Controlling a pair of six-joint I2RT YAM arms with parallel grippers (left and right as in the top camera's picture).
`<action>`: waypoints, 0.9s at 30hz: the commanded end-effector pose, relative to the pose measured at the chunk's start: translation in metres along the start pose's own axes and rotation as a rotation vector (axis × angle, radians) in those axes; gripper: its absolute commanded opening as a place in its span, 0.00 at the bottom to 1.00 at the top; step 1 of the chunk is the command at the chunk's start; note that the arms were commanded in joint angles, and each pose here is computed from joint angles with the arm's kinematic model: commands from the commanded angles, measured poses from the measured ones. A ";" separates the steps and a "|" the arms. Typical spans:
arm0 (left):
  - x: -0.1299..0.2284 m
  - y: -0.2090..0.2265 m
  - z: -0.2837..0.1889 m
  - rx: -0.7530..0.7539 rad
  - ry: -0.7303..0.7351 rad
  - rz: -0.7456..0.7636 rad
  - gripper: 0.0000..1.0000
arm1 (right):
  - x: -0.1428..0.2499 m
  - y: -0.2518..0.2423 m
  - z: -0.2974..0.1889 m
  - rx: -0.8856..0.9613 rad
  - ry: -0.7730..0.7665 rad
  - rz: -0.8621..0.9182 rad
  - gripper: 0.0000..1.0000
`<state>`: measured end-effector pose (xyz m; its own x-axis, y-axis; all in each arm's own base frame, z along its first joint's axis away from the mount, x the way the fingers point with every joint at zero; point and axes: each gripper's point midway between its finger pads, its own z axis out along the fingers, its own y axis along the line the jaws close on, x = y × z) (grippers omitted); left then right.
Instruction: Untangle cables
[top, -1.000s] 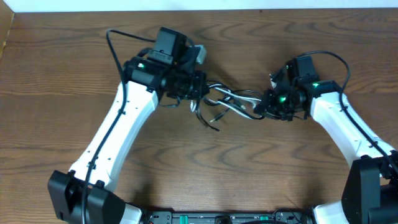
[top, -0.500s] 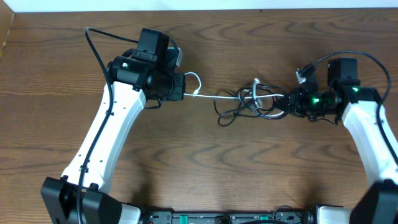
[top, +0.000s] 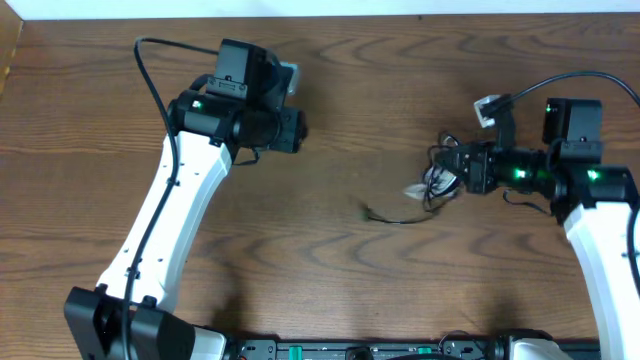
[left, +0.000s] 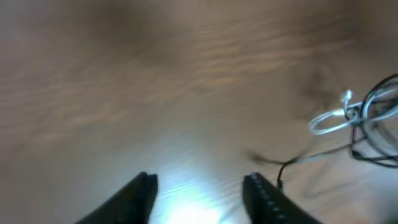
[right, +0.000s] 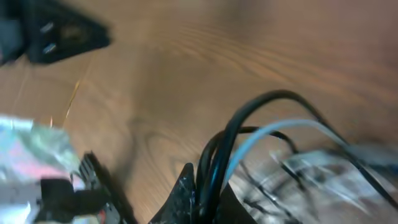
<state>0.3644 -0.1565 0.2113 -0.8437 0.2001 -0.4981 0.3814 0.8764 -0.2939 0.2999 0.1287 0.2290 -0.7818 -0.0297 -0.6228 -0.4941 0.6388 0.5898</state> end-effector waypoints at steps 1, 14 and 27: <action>-0.015 -0.057 -0.028 0.291 -0.111 0.160 0.57 | -0.006 0.043 -0.015 -0.109 -0.064 -0.267 0.01; -0.023 -0.127 -0.053 0.703 -0.186 0.283 0.59 | -0.005 0.067 -0.021 -0.111 -0.084 -0.344 0.01; 0.016 -0.174 -0.029 0.799 -0.105 0.537 0.64 | -0.004 0.065 -0.017 -0.142 -0.062 -0.210 0.01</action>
<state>0.2758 -0.2854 0.2904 -0.5205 0.3720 -0.7685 0.8503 0.1439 -0.5063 0.2689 0.1525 0.2729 -0.6152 -0.1212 -0.7790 -0.6969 0.5455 0.4655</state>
